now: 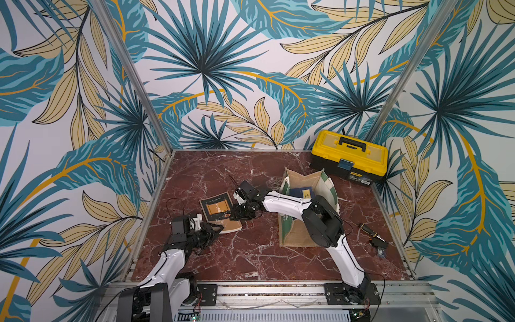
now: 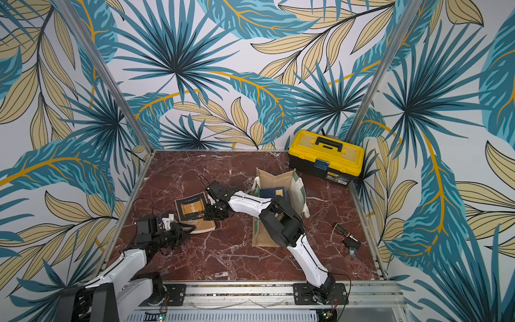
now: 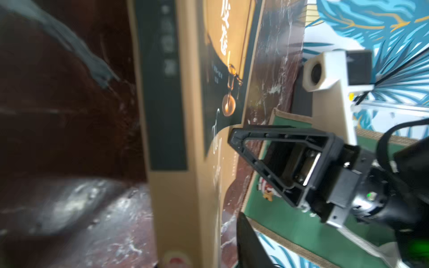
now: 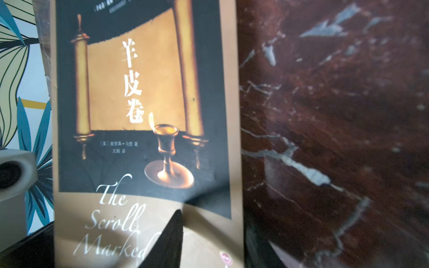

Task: Put the books into the canvas bag
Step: Pick up the book from the center of the board, then place the book in the canvas bag.

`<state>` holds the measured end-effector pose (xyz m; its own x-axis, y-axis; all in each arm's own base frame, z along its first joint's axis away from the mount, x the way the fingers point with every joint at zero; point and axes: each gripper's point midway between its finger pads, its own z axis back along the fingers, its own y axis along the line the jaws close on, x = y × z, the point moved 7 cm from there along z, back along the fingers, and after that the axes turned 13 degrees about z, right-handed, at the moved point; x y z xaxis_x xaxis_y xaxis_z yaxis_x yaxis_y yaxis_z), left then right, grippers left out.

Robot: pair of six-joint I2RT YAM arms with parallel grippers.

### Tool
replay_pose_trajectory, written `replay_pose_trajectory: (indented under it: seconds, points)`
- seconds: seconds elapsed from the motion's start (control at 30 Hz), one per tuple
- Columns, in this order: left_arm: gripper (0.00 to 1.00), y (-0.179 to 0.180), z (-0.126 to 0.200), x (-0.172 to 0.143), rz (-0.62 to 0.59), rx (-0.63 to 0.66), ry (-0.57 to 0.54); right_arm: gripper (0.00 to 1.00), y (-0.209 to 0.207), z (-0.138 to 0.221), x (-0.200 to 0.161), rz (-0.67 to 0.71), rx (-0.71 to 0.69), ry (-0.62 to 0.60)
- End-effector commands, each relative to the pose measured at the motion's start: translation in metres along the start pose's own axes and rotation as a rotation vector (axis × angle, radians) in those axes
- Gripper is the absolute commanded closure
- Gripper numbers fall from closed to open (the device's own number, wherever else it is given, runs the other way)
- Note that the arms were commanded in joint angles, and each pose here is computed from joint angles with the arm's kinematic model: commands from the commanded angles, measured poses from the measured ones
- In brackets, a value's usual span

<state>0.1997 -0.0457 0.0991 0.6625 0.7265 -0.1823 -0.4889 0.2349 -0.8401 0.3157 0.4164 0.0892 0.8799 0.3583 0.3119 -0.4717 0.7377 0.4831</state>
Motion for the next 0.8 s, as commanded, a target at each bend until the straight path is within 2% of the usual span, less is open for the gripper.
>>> replay_pose_trajectory:
  seconds: [0.0, 0.17, 0.3, 0.4, 0.57, 0.7, 0.77]
  points:
    - [0.83, -0.032, 0.006, 0.001, -0.112, -0.099, 0.02, 0.58, 0.002, 0.012, -0.019, 0.012, -0.058, 0.07]
    - [1.0, -0.065, 0.025, -0.003, -0.223, -0.082, 0.005, 0.49, 0.026, 0.078, 0.01, 0.136, -0.151, -0.049]
    - [1.0, -0.102, 0.052, -0.013, -0.354, -0.085, -0.033, 0.44, 0.05, 0.147, 0.03, 0.223, -0.218, -0.196]
    - [1.0, -0.137, 0.073, -0.022, -0.455, -0.15, -0.063, 0.39, 0.064, 0.196, 0.04, 0.252, -0.232, -0.329]
    - [1.0, -0.201, 0.111, -0.043, -0.681, -0.312, -0.087, 0.35, 0.08, 0.264, 0.045, 0.241, -0.136, -0.499]
    - [1.0, -0.242, 0.137, -0.065, -0.873, -0.479, -0.048, 0.33, 0.08, 0.304, 0.045, 0.191, 0.031, -0.616]
    - [1.0, -0.255, 0.147, -0.074, -0.929, -0.532, -0.025, 0.32, 0.083, 0.32, 0.043, 0.185, 0.113, -0.665]
